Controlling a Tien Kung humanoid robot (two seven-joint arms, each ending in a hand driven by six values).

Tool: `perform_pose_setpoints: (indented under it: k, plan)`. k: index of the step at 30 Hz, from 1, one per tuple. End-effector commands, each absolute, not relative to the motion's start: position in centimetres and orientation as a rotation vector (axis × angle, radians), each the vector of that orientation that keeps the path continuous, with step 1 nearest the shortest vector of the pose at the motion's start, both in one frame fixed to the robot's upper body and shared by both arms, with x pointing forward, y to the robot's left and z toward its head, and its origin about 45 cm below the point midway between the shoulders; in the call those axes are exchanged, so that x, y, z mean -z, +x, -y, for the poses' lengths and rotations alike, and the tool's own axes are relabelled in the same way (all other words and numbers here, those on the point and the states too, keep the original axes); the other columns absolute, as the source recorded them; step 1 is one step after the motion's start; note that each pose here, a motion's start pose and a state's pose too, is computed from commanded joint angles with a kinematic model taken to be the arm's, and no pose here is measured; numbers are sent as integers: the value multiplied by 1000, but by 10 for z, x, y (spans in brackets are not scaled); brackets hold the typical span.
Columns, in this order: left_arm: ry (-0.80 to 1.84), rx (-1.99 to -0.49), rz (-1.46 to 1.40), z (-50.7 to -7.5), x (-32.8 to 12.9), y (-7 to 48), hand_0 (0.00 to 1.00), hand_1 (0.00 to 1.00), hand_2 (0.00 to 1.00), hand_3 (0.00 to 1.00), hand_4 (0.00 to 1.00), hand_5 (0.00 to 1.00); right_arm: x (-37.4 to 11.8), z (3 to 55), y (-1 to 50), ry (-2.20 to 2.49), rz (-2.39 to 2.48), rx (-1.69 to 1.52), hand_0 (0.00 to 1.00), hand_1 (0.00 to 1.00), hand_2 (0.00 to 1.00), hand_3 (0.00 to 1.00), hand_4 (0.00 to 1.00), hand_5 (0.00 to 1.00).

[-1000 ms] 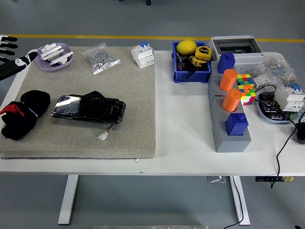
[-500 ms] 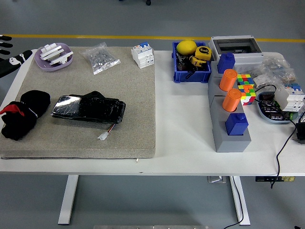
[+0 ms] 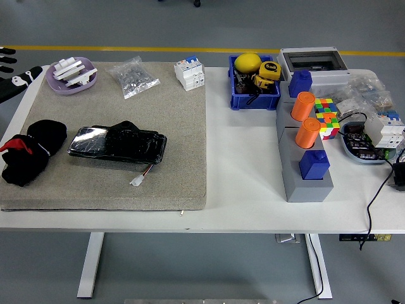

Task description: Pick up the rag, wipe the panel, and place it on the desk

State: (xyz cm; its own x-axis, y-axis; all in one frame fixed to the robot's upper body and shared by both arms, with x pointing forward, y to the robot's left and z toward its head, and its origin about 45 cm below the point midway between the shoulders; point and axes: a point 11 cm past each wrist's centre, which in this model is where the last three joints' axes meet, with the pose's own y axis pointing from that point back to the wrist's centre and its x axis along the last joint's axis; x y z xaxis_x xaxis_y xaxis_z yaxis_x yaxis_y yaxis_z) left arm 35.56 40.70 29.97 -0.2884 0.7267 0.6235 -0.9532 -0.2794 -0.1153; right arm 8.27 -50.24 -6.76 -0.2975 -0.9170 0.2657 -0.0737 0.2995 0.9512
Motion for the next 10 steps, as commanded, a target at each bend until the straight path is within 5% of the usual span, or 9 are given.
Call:
perform_pose_setpoints:
  k: [10]
  plan:
    - [560, -1804, 574, -407, -298, 355, 425, 581, 627, 647, 998, 440, 68, 503, 82, 919, 1628, 1129, 712, 551, 646, 638, 998, 571]
